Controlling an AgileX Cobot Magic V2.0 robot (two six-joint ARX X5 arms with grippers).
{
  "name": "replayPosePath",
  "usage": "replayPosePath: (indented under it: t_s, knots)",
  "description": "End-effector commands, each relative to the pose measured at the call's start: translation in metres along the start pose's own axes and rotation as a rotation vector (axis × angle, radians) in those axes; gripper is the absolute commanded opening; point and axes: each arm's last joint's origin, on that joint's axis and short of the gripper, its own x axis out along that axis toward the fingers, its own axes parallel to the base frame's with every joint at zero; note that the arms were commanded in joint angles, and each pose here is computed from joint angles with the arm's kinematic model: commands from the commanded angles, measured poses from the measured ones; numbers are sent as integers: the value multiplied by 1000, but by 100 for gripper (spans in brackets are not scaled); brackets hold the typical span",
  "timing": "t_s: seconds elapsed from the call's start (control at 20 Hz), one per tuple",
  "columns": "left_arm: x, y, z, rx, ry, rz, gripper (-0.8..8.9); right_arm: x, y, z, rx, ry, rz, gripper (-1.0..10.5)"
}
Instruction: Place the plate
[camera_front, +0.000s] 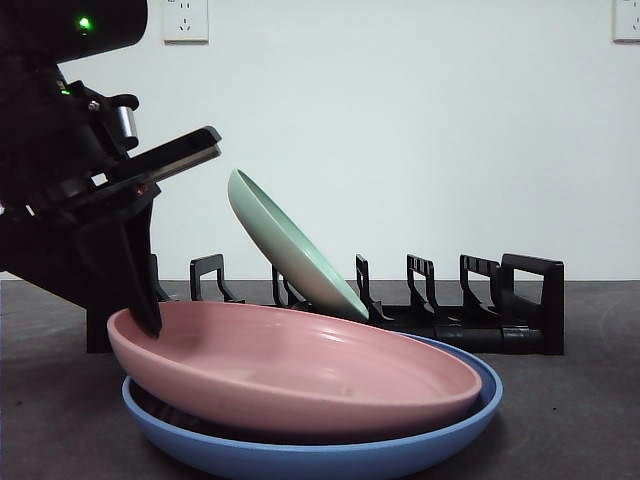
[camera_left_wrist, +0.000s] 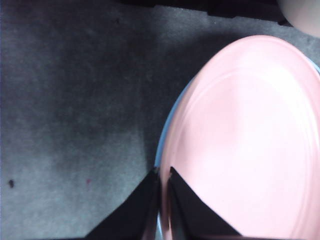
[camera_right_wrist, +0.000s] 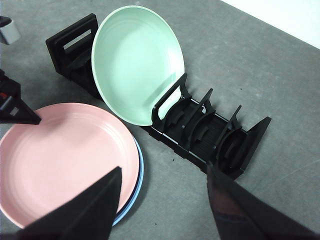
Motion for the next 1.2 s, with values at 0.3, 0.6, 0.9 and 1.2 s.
replayPosePath:
  t_s: [0.3, 0.6, 0.9, 1.2]
  knots:
    - [7, -4, -4, 9, 24, 9, 159, -1, 1, 3, 7, -11, 6, 273]
    - [-7, -2, -6, 42, 43, 72, 355, -1, 1, 3, 7, -11, 11, 273]
    - [-69, 11, -5, 115, -75, 77, 375, 17, 9, 8, 22, 49, 126, 272]
    - [-138, 39, -33, 55, -100, 123, 375, 80, 21, 55, 63, 184, 276, 273]
